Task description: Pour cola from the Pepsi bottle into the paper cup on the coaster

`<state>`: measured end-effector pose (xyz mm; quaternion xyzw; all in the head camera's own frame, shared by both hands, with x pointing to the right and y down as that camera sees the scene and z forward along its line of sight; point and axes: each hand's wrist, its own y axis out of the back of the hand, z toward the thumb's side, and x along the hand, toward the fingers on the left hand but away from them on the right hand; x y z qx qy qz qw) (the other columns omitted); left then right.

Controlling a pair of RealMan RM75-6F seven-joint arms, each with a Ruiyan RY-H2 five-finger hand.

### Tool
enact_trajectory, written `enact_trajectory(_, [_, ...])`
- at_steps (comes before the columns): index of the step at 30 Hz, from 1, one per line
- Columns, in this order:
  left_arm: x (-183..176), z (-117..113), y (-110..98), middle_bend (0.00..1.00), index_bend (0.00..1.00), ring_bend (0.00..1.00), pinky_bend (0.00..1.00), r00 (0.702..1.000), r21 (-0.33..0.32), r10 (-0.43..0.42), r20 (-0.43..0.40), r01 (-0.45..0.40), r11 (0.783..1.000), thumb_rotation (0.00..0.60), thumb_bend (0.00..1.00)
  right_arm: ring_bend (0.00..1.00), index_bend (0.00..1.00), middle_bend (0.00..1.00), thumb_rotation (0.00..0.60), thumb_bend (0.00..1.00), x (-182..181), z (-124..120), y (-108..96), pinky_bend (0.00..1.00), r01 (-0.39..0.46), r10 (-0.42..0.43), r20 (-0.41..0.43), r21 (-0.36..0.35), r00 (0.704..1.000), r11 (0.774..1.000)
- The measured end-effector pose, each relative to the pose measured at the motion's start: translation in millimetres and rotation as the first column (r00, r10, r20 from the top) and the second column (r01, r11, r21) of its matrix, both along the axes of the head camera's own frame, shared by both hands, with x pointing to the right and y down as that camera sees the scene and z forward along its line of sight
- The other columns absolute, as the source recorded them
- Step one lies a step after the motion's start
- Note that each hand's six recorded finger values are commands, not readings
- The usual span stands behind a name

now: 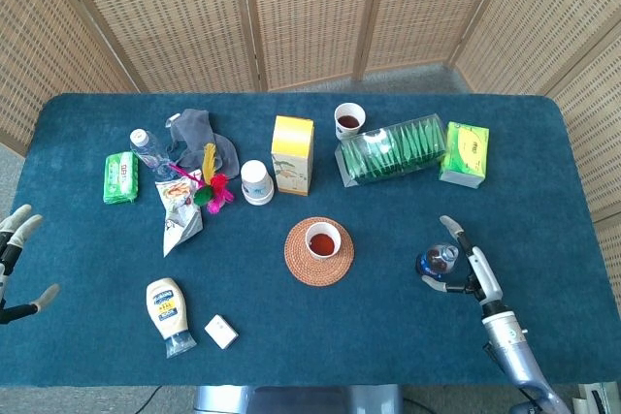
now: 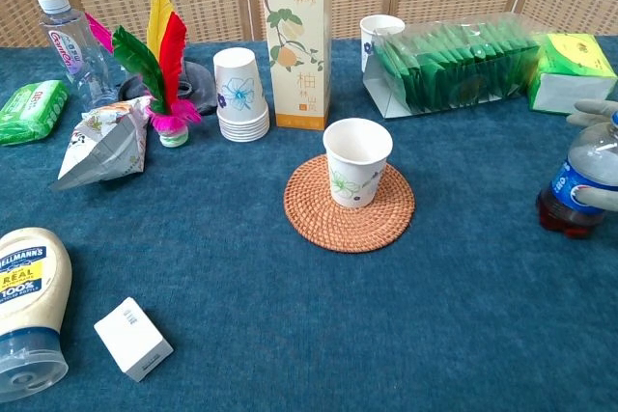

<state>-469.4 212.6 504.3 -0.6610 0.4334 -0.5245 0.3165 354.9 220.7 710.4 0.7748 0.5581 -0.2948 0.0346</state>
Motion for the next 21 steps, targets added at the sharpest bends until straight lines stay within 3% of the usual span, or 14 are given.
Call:
enact_trajectory(5, [-0.1, -0.4, 0.3, 0.00, 0.00, 0.00, 0.00, 1.000, 0.002, 0.000, 0.001, 0.000, 1.000, 0.600, 0.29, 0.00, 0.00, 0.00, 0.600, 0.00, -0.7, 1.9, 0.5, 0.00, -0.007, 0.007, 0.002, 0.009, 1.000, 1.000])
enact_trajectory(7, [-0.4, -0.3, 0.2, 0.00, 0.00, 0.00, 0.00, 1.000, 0.002, -0.001, 0.002, 0.001, 1.000, 0.600, 0.29, 0.00, 0.00, 0.00, 0.600, 0.05, -1.3, 2.7, 0.3, 0.00, -0.010, 0.010, 0.001, 0.016, 1.000, 1.000])
enact_trajectory(10, [-0.5, 0.1, 0.2, 0.00, 0.00, 0.00, 0.00, 1.000, 0.001, -0.001, 0.003, 0.001, 1.000, 0.600, 0.29, 0.00, 0.00, 0.00, 0.600, 0.20, -2.3, 3.7, 0.3, 0.00, -0.012, 0.012, 0.000, 0.023, 1.000, 1.000])
enact_trajectory(15, [0.2, 0.5, 0.1, 0.00, 0.00, 0.00, 0.00, 1.000, -0.001, 0.001, 0.003, -0.001, 1.000, 0.600, 0.29, 0.00, 0.00, 0.00, 0.600, 0.30, -3.4, 5.3, 0.5, 0.01, -0.009, 0.009, -0.003, 0.028, 1.000, 1.000])
enact_trajectory(21, [0.4, 0.8, 0.3, 0.00, 0.00, 0.00, 0.00, 1.000, -0.002, 0.001, 0.005, -0.001, 1.000, 0.600, 0.29, 0.01, 0.07, 0.09, 0.600, 0.44, -3.4, 7.1, 0.8, 0.16, -0.020, 0.020, -0.012, 0.040, 1.000, 0.999])
